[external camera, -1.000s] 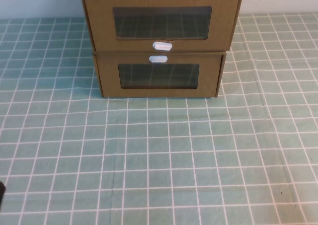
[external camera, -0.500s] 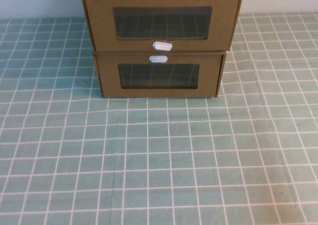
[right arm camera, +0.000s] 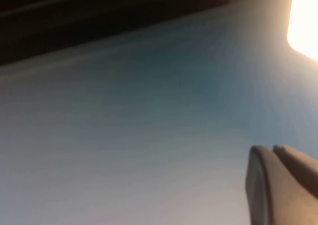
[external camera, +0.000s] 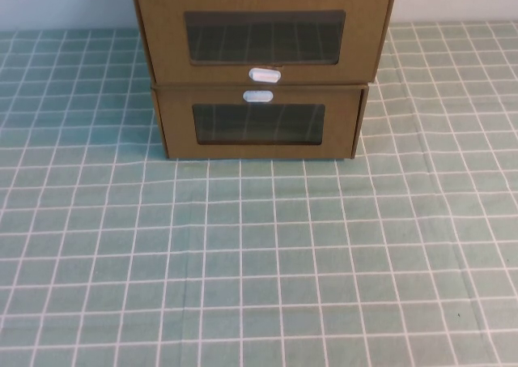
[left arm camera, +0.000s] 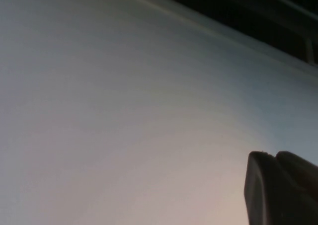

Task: Open the shoe box
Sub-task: 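Pull the top drawer of the cardboard box fully open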

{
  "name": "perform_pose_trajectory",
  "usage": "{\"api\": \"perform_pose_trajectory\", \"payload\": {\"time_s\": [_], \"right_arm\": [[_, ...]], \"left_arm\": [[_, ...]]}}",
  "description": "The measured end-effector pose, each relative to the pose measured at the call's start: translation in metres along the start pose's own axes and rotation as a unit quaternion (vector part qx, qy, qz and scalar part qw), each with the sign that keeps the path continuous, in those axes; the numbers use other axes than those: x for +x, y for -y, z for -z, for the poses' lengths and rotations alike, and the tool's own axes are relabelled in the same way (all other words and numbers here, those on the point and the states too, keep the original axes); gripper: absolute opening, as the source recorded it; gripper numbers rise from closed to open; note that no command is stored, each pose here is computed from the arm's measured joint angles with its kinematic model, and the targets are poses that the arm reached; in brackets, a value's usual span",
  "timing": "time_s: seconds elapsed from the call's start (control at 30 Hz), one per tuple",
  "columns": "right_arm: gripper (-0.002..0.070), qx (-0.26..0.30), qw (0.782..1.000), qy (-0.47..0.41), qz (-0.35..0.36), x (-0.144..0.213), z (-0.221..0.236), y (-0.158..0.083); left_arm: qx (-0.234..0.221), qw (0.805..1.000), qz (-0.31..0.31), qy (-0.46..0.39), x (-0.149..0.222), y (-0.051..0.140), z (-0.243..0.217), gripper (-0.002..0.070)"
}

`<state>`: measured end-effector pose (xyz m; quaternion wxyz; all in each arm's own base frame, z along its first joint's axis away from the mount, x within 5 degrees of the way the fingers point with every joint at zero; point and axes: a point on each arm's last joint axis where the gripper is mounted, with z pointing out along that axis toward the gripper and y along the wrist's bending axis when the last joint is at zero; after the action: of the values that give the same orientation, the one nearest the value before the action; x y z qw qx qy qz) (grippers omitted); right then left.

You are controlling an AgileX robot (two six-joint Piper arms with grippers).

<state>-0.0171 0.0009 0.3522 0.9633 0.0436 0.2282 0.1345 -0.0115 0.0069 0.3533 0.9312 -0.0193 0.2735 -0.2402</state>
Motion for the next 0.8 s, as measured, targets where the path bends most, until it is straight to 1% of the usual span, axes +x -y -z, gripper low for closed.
{"api": "perform_pose_trajectory", "payload": {"time_s": [0.07,0.13,0.2,0.27,0.3,0.37,0.47,0.53,0.57,0.63,0.67,0.73,0.8], "right_arm": [[-0.0013,-0.002,1.0,-0.001,-0.023,-0.027,-0.019,-0.01],[-0.0013,0.008,0.999,-0.027,-0.039,-0.05,-0.041,-0.017],[-0.0013,0.023,0.997,-0.066,-0.043,-0.062,-0.065,-0.022],[-0.0013,0.049,0.989,-0.13,-0.043,-0.059,-0.091,-0.02],[-0.0013,0.063,0.984,-0.162,-0.043,-0.055,-0.101,-0.019],[-0.0013,0.102,0.96,-0.257,-0.042,-0.037,-0.124,-0.012],[-0.0013,0.157,0.903,-0.398,-0.031,0.001,-0.145,0.001],[-0.0014,0.167,0.868,-0.467,0.002,0.029,-0.153,0.011],[-0.0013,0.164,0.855,-0.492,0.023,0.042,-0.155,0.016],[-0.0013,0.16,0.841,-0.515,0.043,0.061,-0.159,0.023],[-0.0013,0.159,0.837,-0.521,0.042,0.07,-0.161,0.026],[-0.0013,0.16,0.835,-0.526,0.019,0.085,-0.164,0.028],[-0.0013,0.149,0.826,-0.544,0.001,0.101,-0.166,0.027]], "left_arm": [[0.001,1.0,-0.022,-0.017,-0.025,0.008,-0.018,-0.0004],[-0.001,0.998,-0.045,-0.049,-0.043,0.015,-0.041,-0.0004],[-0.006,0.993,-0.06,-0.099,-0.047,0.017,-0.064,-0.0004],[-0.015,0.983,-0.067,-0.171,-0.04,0.018,-0.091,-0.0004],[-0.02,0.974,-0.067,-0.214,-0.033,0.017,-0.101,-0.0004],[-0.032,0.949,-0.068,-0.307,-0.014,0.014,-0.127,-0.0004],[-0.048,0.906,-0.066,-0.416,0.021,0.008,-0.16,-0.0004],[-0.054,0.888,-0.073,-0.452,0.044,0.002,-0.175,-0.0004],[-0.055,0.883,-0.075,-0.461,0.056,-0.001,-0.183,-0.0004],[-0.057,0.879,-0.076,-0.467,0.078,-0.007,-0.193,-0.0004],[-0.059,0.876,-0.076,-0.473,0.091,-0.01,-0.198,-0.0004],[-0.062,0.867,-0.076,-0.488,0.114,-0.016,-0.202,-0.0004],[-0.065,0.855,-0.079,-0.508,0.136,-0.022,-0.205,-0.0004]]}}
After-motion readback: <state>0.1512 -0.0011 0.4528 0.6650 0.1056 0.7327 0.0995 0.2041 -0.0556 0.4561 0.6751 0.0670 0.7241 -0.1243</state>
